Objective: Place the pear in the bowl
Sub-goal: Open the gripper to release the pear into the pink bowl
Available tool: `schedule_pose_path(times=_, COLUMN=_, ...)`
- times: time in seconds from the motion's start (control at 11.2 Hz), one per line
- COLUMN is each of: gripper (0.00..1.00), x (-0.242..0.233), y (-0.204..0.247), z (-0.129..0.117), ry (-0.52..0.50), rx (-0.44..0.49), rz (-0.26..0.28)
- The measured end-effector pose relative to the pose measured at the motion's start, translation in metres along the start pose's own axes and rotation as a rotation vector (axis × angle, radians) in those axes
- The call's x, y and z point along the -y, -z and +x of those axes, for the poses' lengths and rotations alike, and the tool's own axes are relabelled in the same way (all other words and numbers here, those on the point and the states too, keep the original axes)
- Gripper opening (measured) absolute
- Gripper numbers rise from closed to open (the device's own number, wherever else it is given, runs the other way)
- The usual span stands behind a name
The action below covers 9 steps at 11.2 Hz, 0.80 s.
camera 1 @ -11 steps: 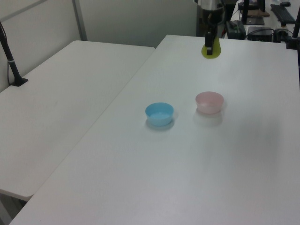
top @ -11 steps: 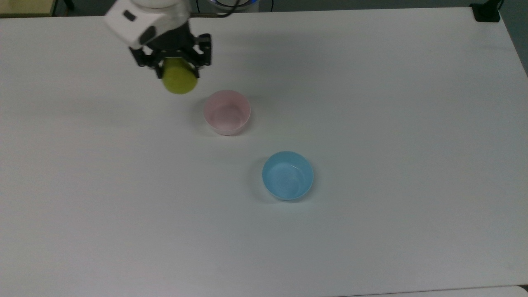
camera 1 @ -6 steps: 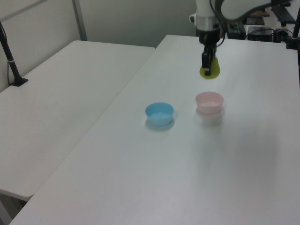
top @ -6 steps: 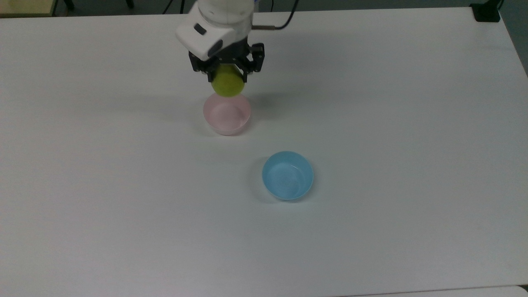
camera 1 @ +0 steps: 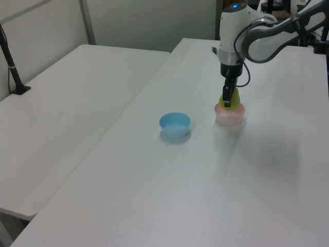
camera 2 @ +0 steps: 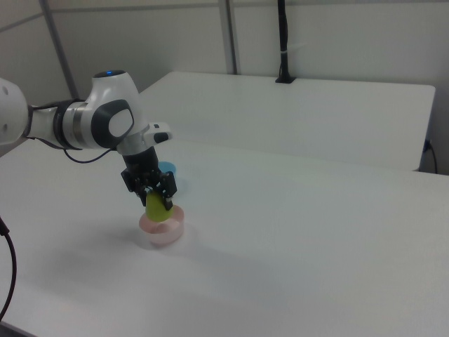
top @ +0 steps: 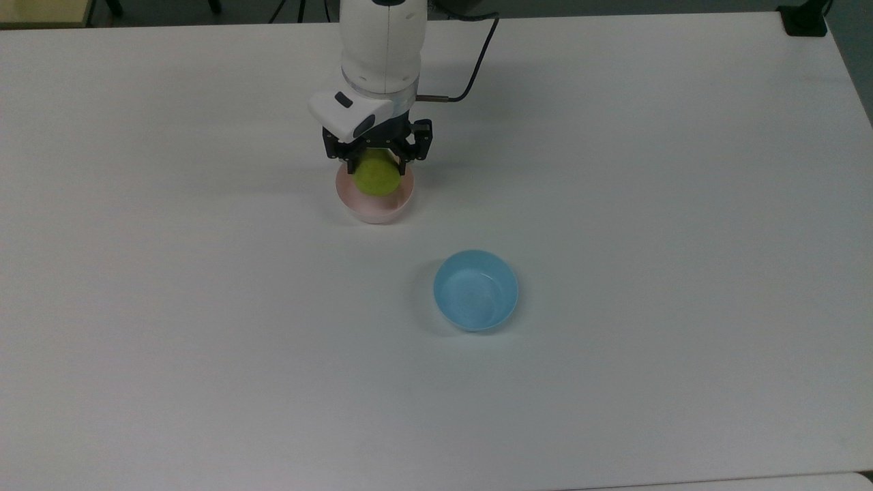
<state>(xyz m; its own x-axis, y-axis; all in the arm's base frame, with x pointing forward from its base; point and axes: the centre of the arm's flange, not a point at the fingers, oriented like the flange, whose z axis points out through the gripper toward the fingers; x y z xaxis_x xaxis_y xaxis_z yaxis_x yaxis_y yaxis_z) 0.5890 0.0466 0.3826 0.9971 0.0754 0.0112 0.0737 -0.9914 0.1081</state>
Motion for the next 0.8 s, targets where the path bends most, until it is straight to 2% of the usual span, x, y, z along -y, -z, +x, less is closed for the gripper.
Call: schedule_pose_path(times=0.8, gripper=0.73, x=0.0, y=-0.032, z=0.001, ry=0.0, rx=0.054, rz=-0.006)
